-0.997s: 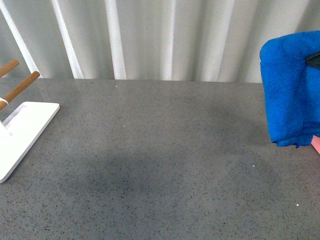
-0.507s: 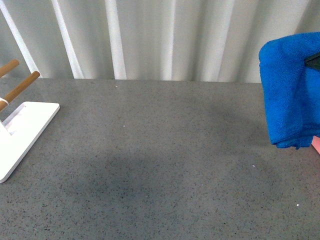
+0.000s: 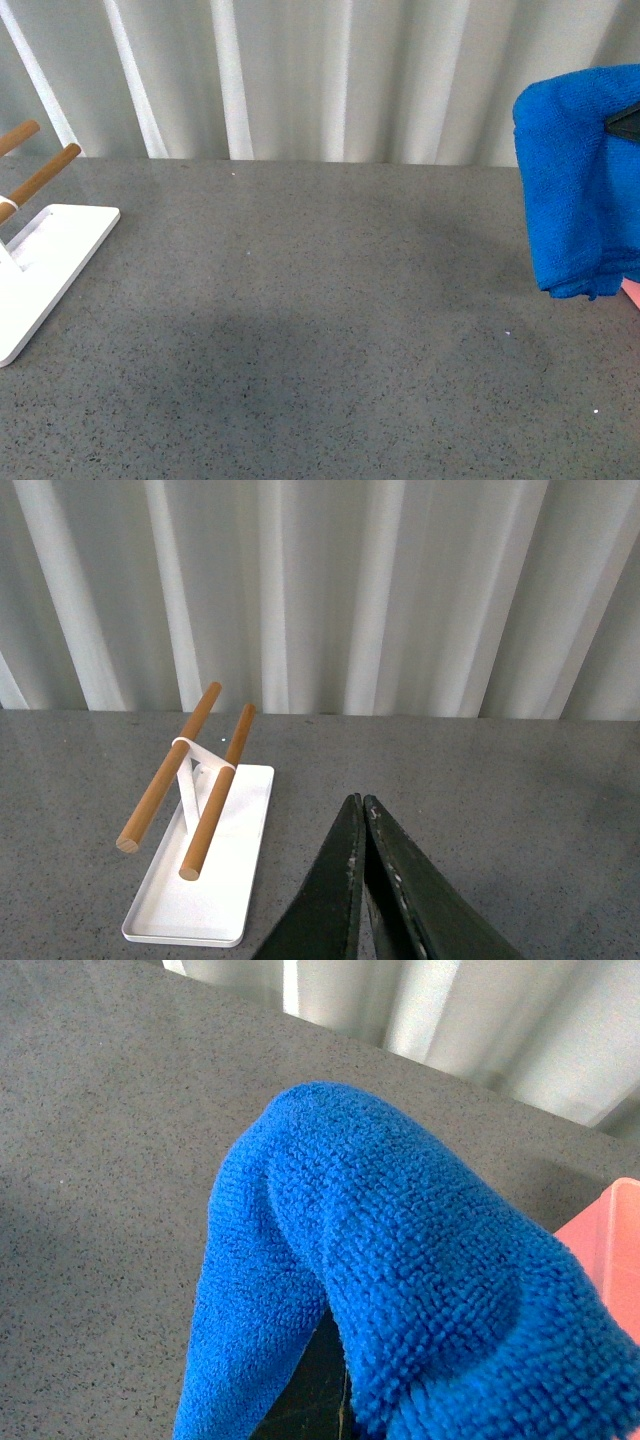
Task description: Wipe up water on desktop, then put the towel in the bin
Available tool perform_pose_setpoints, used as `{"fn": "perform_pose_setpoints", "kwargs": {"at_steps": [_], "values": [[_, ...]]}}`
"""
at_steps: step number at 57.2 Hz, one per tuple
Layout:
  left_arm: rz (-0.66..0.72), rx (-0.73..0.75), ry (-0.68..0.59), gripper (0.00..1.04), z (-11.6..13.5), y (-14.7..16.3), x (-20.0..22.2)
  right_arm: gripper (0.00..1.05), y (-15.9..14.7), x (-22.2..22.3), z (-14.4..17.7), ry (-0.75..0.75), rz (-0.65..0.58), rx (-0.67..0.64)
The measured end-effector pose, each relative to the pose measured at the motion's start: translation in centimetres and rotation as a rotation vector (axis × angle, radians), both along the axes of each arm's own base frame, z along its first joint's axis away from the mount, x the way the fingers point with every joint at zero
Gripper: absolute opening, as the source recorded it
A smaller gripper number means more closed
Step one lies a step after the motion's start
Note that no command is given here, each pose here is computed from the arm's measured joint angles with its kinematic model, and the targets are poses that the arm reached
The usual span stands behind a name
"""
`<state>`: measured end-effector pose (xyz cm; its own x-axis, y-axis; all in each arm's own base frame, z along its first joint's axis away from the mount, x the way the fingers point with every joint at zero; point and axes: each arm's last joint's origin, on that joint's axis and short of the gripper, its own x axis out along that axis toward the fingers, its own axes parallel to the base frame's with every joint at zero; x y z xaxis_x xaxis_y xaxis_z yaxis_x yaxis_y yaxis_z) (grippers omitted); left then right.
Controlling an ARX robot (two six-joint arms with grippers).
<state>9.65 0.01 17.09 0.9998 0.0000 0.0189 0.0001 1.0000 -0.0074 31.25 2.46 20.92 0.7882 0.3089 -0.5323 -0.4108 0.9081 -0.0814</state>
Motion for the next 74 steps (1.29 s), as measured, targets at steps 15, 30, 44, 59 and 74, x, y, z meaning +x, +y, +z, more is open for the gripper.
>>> {"fn": "perform_pose_setpoints", "kwargs": {"at_steps": [15,30,44,59,74], "values": [[0.000,0.000,0.000,0.53,0.0,0.0,0.0,0.04,1.6,1.8,-2.0,0.132,-0.058,0.056],[0.000,0.000,0.000,0.99,0.0,0.0,0.0,0.04,3.3,2.9,-9.1,0.320,-0.107,0.076],[0.000,0.002,0.000,0.98,0.0,0.0,0.0,0.04,4.7,2.3,-13.6,0.430,-0.100,0.097],[0.000,0.002,0.000,0.98,0.0,0.0,0.0,0.04,4.5,1.9,-15.8,0.486,-0.120,0.106],[0.000,0.002,0.000,0.98,0.0,0.0,0.0,0.04,1.4,3.6,-14.5,0.479,-0.221,0.085]]}}
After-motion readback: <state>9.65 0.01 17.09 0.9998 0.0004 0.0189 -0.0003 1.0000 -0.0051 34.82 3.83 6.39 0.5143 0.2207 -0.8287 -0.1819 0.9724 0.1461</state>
